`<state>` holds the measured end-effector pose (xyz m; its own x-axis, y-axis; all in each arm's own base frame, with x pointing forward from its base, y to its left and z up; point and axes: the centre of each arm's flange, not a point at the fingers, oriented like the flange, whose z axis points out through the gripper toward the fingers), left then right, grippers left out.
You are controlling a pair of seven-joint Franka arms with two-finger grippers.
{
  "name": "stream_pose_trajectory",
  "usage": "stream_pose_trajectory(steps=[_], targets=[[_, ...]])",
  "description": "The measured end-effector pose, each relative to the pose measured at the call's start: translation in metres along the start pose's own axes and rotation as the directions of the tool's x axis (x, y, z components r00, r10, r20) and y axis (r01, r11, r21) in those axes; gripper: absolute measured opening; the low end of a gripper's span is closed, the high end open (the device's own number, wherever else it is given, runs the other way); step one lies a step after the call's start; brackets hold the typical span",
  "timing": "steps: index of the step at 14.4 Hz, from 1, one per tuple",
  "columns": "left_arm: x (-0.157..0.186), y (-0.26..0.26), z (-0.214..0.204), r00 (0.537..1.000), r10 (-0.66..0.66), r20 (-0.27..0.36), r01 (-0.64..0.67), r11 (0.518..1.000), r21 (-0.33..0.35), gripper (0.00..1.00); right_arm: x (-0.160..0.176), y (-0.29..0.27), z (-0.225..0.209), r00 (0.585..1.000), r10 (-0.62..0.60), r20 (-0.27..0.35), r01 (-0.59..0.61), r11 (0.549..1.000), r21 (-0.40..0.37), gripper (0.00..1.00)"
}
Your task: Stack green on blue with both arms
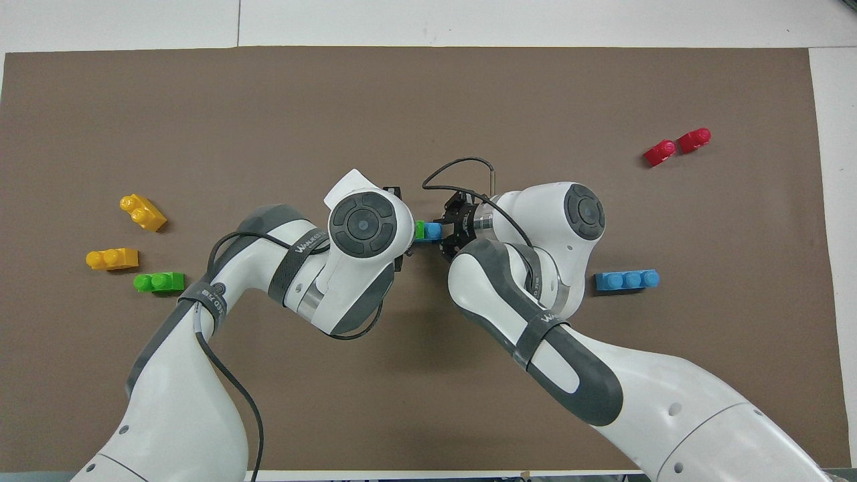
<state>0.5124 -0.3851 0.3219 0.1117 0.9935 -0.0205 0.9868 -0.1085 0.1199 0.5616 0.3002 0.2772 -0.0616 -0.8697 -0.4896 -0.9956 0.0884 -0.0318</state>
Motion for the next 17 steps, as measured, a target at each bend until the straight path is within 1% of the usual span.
stream_pose_trajectory(steps=[3,4,6,10,11,12,17], targets=[[0.001,0.001,0.0,1.0,0.008,-0.005,-0.008,1.0,0.005,0.93,0.0,0.0,0.0,1.0,0.0,0.0,0.0,1.0,0.0,0.35],[0.003,0.002,-0.005,1.0,0.014,-0.009,-0.014,1.0,0.007,1.0,0.0,0.0,0.0,1.0,0.0,0.0,0.0,1.0,0.0,0.35],[0.016,0.008,-0.025,0.999,0.028,-0.023,-0.028,0.999,0.015,1.0,0.0,0.0,0.0,1.0,0.0,0.0,0.0,1.0,0.0,0.35],[0.057,0.019,-0.085,0.998,0.043,-0.042,-0.042,0.999,0.023,1.0,0.0,0.0,0.0,1.0,-0.002,0.0,0.002,1.0,0.001,0.35],[0.067,0.02,-0.099,0.998,0.041,-0.044,-0.04,0.999,0.019,1.0,0.0,0.001,0.001,1.0,-0.007,-0.001,0.007,1.0,0.0,0.39],[0.077,0.022,-0.112,0.998,0.041,-0.045,-0.04,0.999,0.015,1.0,0.001,0.003,0.004,1.0,-0.011,-0.004,0.011,1.0,-0.006,0.48],[0.135,0.03,-0.162,0.995,0.081,-0.055,-0.081,0.997,0.001,1.0,-0.001,0.004,0.007,1.0,-0.022,-0.006,0.022,1.0,-0.002,0.98]])
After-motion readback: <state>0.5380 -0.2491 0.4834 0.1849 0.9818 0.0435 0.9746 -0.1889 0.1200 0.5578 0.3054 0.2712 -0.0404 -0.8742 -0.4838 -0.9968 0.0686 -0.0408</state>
